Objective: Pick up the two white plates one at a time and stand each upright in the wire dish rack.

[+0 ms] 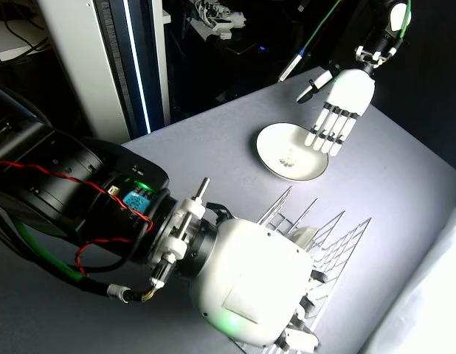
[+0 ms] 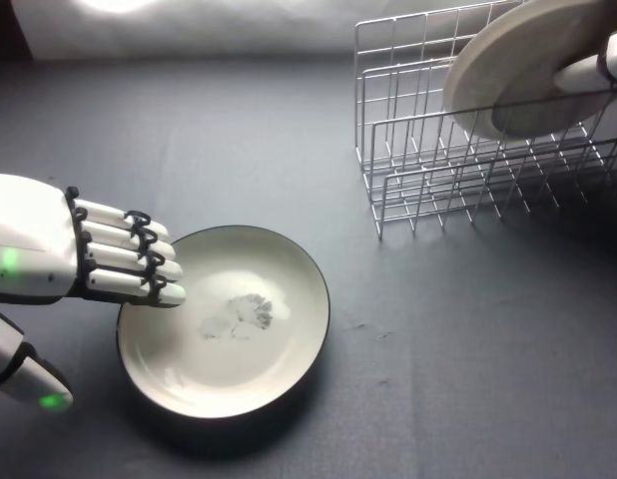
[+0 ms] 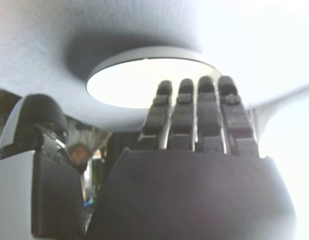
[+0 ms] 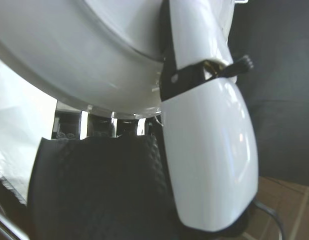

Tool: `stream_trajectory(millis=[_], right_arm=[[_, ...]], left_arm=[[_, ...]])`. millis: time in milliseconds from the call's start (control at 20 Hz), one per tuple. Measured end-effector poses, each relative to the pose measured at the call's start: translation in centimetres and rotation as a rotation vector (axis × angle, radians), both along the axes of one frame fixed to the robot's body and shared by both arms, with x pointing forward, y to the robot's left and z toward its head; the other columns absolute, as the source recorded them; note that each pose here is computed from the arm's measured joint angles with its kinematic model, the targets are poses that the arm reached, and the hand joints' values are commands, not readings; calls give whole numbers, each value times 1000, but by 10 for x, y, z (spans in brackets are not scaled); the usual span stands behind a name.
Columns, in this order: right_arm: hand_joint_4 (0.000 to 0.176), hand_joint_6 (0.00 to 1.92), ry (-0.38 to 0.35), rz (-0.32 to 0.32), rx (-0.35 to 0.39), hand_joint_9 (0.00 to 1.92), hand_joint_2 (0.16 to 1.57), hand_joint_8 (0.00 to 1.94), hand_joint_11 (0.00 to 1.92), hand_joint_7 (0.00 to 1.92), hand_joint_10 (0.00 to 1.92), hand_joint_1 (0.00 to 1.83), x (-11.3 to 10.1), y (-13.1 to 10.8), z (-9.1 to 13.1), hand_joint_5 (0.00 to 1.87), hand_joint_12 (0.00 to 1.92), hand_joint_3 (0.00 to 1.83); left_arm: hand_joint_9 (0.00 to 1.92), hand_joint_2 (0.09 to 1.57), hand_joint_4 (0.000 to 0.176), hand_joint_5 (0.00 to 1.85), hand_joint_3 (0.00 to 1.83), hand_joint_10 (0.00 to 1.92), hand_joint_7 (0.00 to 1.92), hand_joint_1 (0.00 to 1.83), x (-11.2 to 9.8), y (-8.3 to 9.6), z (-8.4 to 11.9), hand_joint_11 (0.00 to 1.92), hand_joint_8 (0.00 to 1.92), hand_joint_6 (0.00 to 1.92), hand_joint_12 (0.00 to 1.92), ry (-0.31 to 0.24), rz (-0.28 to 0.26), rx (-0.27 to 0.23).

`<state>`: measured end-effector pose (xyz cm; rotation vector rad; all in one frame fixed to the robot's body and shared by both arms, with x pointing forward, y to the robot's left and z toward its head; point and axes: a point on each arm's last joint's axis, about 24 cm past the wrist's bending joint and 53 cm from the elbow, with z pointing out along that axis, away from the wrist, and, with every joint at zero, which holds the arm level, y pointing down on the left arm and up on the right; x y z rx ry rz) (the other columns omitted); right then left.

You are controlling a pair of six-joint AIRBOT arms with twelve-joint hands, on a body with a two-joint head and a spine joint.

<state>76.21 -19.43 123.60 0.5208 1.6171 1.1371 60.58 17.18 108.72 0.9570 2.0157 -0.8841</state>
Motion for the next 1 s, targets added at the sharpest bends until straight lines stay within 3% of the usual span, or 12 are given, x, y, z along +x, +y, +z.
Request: stream_trajectory(millis=[50, 100, 200, 450, 650, 700, 750, 800, 900, 1000], right_arm=[[0, 292, 3, 0, 6, 756, 1102, 41, 153, 855, 206, 1244, 0, 0, 0, 786, 1353, 0], [0, 140, 5, 0, 11, 753, 1093, 13, 85, 841, 132, 1241, 0, 1, 0, 809, 1344, 0], [0, 37, 4, 0, 11, 721, 1073, 0, 128, 777, 63, 1216, 0, 1, 0, 750, 1252, 0], [0, 0, 2, 6, 13, 621, 1014, 0, 180, 641, 0, 1165, -3, 2, 4, 617, 1110, 0], [0, 0, 6, 33, 28, 515, 1007, 0, 87, 520, 0, 1147, -14, 13, 13, 495, 1108, 0], [0, 0, 2, 39, 32, 379, 994, 0, 17, 397, 0, 1155, -16, 15, 15, 388, 997, 0], [0, 0, -2, 41, 34, 379, 994, 0, 17, 397, 0, 1155, -16, 16, 16, 388, 997, 0], [0, 6, -11, 43, 35, 167, 923, 7, 0, 204, 7, 1180, -17, 17, 18, 215, 556, 0], [0, 0, -15, 41, 37, 90, 892, 1, 0, 127, 0, 1173, -17, 16, 19, 149, 357, 0], [0, 2, -14, 41, 36, 67, 891, 2, 0, 100, 3, 1159, -17, 16, 19, 137, 290, 0]], left_arm=[[20, 1113, 0, 5, 0, 2, 16, 0, 0, -1, -2, 17, 2, 1, 36, 7, 2, -2], [24, 1113, 0, 6, 0, 4, 19, 0, -1, -1, -3, 18, 4, 2, 37, 8, 2, 0], [19, 1109, 0, 7, 0, 7, 16, 0, 0, 1, -3, 19, 6, 3, 19, 5, 4, 4], [12, 1120, 0, 2, 1, 4, 10, 0, 1, 6, -8, 21, 4, 1, 9, 13, 17, 18], [17, 1115, 0, 0, 0, 6, 10, 0, 3, 9, -7, 19, 4, 0, 9, 13, 24, 15], [3, 1116, 0, 0, 0, 0, 1, 0, 3, 9, -7, 3, 0, 0, 1, 13, 24, 15], [3, 1116, 0, 0, 0, 0, 1, 0, 3, 9, -7, 3, 0, 0, 1, 14, 24, 13], [4, 1122, 0, 0, 2, 2, 0, 0, 3, 9, -7, 13, 0, 0, 6, 13, 25, 14], [2, 1129, 0, 0, 4, 1, 0, 0, 3, 9, -7, 5, 0, 0, 3, 13, 24, 14], [30, 1125, 0, 4, 2, 10, 24, 0, 3, 9, -7, 32, 8, 1, 14, 13, 24, 14]])
